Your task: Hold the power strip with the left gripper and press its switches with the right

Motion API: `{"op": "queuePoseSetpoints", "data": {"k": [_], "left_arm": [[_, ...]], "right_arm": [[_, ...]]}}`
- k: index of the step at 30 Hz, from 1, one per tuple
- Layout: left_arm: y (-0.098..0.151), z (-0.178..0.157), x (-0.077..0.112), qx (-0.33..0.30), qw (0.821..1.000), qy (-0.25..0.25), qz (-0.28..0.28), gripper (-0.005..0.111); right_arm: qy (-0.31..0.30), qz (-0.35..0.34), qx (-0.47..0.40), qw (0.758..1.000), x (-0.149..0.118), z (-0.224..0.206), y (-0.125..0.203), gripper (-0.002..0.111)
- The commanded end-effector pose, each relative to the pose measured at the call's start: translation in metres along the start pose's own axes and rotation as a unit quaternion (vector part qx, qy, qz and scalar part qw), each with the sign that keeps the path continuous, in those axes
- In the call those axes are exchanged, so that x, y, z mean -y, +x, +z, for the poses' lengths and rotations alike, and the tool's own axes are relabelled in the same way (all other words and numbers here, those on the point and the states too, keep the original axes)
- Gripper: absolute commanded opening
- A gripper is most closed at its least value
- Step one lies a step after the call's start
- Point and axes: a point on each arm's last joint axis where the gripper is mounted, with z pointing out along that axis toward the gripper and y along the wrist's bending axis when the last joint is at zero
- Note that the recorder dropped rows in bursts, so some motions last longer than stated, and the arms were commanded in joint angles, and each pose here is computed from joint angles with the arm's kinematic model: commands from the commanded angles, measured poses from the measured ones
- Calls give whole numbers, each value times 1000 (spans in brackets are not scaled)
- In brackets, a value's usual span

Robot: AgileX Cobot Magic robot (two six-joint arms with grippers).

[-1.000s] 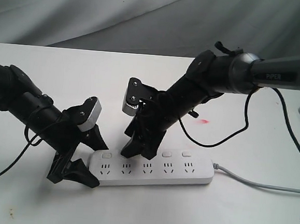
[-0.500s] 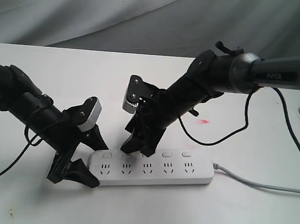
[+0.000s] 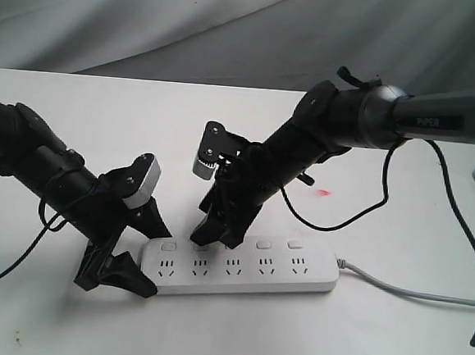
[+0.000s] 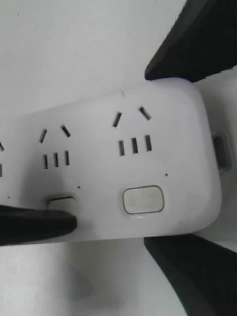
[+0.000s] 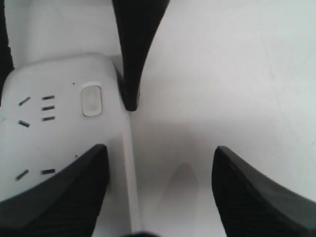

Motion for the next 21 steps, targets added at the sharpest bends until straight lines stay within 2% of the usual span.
{"op": "queuePoseSetpoints", "data": {"k": [1, 5, 11, 14, 18, 21], "left_arm": [[-1, 1, -2, -5, 1000, -7, 4, 0], [-1, 1, -2, -5, 1000, -7, 4, 0], [-1, 1, -2, -5, 1000, -7, 4, 0], [-1, 1, -2, -5, 1000, -7, 4, 0], [-1, 1, -2, -5, 1000, -7, 4, 0], [-1, 1, -2, -5, 1000, -7, 4, 0]], "right_arm": [[-2, -42, -76, 996, -4, 26, 19, 57], [12, -34, -38, 999, -5, 12, 3, 57], [62, -42, 24, 997, 0, -53, -18, 57], [51, -38, 32, 997, 0, -76, -14, 57], [26, -23, 31, 999, 1, -79, -3, 57], [35, -23, 33, 999, -2, -71, 2, 57]]}}
